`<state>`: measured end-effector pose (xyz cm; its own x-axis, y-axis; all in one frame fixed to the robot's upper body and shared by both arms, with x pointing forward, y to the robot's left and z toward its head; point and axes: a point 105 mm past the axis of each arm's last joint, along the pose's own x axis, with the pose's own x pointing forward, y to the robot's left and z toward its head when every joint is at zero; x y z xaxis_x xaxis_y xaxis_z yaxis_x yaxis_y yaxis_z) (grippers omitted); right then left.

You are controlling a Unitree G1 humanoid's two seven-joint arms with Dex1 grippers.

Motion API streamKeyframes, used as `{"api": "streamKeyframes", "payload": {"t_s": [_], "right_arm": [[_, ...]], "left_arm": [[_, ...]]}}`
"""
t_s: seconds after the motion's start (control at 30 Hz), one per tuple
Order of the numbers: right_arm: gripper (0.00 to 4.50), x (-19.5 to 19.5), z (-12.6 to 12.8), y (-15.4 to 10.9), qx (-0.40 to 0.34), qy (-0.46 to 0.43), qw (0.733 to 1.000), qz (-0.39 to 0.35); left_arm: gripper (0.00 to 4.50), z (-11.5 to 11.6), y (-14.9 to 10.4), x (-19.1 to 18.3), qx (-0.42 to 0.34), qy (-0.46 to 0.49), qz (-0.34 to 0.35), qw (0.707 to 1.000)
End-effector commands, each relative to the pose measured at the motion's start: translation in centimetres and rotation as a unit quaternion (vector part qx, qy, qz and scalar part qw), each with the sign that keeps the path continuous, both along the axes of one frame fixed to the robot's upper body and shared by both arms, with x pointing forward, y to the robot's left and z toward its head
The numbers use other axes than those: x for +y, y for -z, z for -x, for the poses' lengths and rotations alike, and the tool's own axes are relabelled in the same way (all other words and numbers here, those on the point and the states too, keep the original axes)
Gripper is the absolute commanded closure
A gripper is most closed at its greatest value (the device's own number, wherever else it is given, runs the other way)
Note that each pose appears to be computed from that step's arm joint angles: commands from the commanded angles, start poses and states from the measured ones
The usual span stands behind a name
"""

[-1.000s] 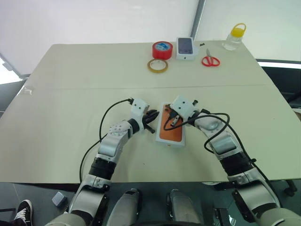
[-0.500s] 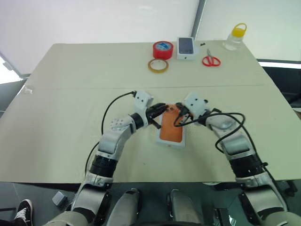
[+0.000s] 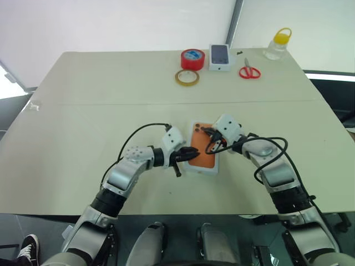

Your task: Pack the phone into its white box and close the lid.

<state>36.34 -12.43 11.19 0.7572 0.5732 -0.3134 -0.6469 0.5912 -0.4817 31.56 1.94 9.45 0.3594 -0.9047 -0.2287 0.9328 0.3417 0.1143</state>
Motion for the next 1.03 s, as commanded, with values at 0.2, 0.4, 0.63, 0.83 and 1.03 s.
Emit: {"api": "streamKeyframes", "payload": {"t_s": [0.2, 0.4, 0.63, 0.83, 1.03], "right_arm": [[4.45, -0.4, -0.9, -0.8, 0.009, 0.02, 0.999, -0.027], [2.12, 0.4, 1.1, -4.4, 0.026, -0.05, 0.989, -0.134], [0.02, -2.5, 4.4, -5.0, 0.027, -0.091, 0.989, -0.109], [0.02, -6.1, 7.4, -4.8, 0.032, -0.089, 0.992, -0.08], [0.02, -9.9, 7.6, -4.4, 0.048, -0.052, 0.996, -0.053]], "left_arm": [[3.92, -0.5, 0.8, 0.9, 0.052, -0.035, 0.017, 0.998], [1.51, -1.8, -4.3, 4.2, 0.042, -0.081, 0.101, 0.991], [0.0, -1.0, -4.6, 11.4, 0.014, -0.163, 0.073, 0.984], [0.0, 1.8, -4.7, 17.8, -0.027, -0.242, 0.04, 0.969], [0.0, 4.4, -3.5, 22.6, 0.005, -0.295, 0.013, 0.955]]}}
